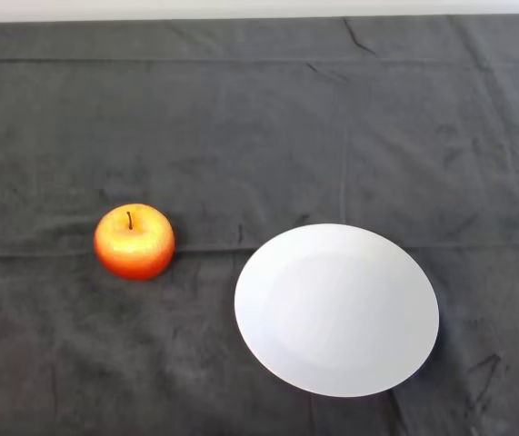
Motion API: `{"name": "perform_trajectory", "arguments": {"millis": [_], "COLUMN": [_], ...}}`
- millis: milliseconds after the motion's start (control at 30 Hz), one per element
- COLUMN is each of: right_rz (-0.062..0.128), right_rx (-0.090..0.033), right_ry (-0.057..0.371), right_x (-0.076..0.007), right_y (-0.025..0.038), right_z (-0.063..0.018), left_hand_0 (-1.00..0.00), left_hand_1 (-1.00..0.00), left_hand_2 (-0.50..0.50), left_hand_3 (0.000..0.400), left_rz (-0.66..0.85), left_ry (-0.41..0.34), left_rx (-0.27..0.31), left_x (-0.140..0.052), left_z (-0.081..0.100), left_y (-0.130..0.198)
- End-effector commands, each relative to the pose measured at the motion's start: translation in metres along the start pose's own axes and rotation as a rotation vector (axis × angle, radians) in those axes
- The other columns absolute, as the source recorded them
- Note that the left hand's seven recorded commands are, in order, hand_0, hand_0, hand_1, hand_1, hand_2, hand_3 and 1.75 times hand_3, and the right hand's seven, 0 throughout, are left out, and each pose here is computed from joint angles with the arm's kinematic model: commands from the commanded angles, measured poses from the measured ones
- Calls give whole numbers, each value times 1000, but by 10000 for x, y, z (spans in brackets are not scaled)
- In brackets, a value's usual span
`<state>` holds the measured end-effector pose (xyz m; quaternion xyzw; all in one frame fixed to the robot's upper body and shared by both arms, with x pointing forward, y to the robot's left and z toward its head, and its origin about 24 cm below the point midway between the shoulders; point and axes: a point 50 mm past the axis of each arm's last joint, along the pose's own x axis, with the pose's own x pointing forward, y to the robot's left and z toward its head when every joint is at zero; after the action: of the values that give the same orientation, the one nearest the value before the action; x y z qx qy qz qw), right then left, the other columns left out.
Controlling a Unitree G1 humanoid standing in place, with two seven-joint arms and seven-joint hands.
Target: Move the apple to the plate
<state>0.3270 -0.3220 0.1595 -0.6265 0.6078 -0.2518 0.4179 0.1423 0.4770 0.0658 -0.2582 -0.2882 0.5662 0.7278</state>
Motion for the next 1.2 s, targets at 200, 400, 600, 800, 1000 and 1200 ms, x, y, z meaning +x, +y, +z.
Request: {"name": "perform_trajectory", "arguments": {"millis": [200, 400, 600, 800, 1000, 1200], "right_rz": [17, 17, 18, 18, 18, 18], "right_rx": [26, 26, 27, 27, 27, 27], "right_ry": [31, 31, 31, 31, 31, 31], "right_x": [50, 50, 50, 50, 50, 50], "right_y": [-14, -14, -14, -14, -14, -14], "right_z": [-72, -72, -72, -73, -73, -73], "left_hand_0": [0, 0, 0, 0, 0, 0], "left_hand_1": [0, 0, 0, 0, 0, 0], "left_hand_2": [0, 0, 0, 0, 0, 0], "left_hand_3": [0, 0, 0, 0, 0, 0], "left_rz": [-1, -6, -14, -26, -37, -57], "left_ry": [27, 31, 40, 52, 62, 74], "left_rx": [-6, -7, -9, -11, -10, -2], "left_x": [-21, -20, -24, -23, -26, -45], "left_z": [-79, -87, -107, -121, -136, -190], "left_y": [-50, -65, -86, -102, -116, -188]}}
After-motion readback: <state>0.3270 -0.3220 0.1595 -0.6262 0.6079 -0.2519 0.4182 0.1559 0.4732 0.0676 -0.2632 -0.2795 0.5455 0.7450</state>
